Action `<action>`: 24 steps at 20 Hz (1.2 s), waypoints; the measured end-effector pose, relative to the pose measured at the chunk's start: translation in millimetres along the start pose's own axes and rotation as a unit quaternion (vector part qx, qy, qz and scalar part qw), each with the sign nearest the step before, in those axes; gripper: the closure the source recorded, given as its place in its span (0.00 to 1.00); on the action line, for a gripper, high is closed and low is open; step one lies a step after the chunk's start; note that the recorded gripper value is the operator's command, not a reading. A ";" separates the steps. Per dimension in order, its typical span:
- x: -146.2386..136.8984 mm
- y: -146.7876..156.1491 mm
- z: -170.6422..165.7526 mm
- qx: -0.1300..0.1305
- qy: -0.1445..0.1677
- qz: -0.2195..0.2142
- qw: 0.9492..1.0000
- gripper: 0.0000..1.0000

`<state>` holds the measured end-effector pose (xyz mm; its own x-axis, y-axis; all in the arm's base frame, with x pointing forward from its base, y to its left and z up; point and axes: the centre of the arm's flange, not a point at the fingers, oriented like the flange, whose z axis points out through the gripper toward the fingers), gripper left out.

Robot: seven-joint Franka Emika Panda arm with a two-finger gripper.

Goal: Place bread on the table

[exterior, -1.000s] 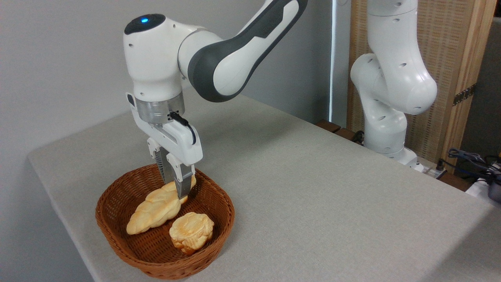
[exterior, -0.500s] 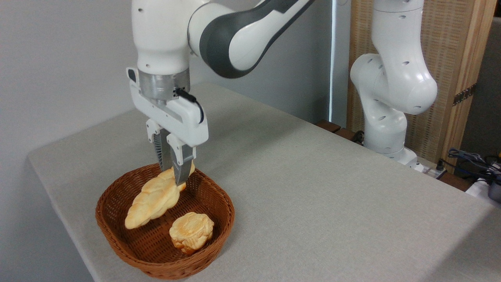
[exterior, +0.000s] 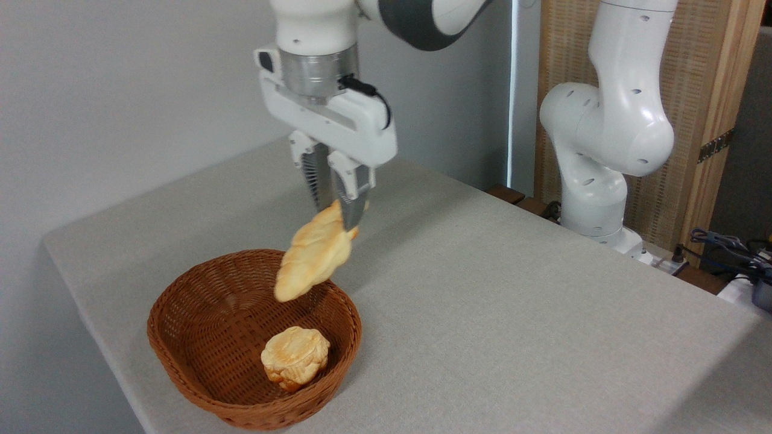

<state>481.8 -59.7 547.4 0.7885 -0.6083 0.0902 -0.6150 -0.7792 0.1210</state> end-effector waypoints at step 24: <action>0.1 69.5 68.8 -0.037 -0.071 0.065 0.995 0.00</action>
<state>438.9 -124.3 487.9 0.6902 -0.7230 -0.0301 -0.7060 -0.6819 0.1912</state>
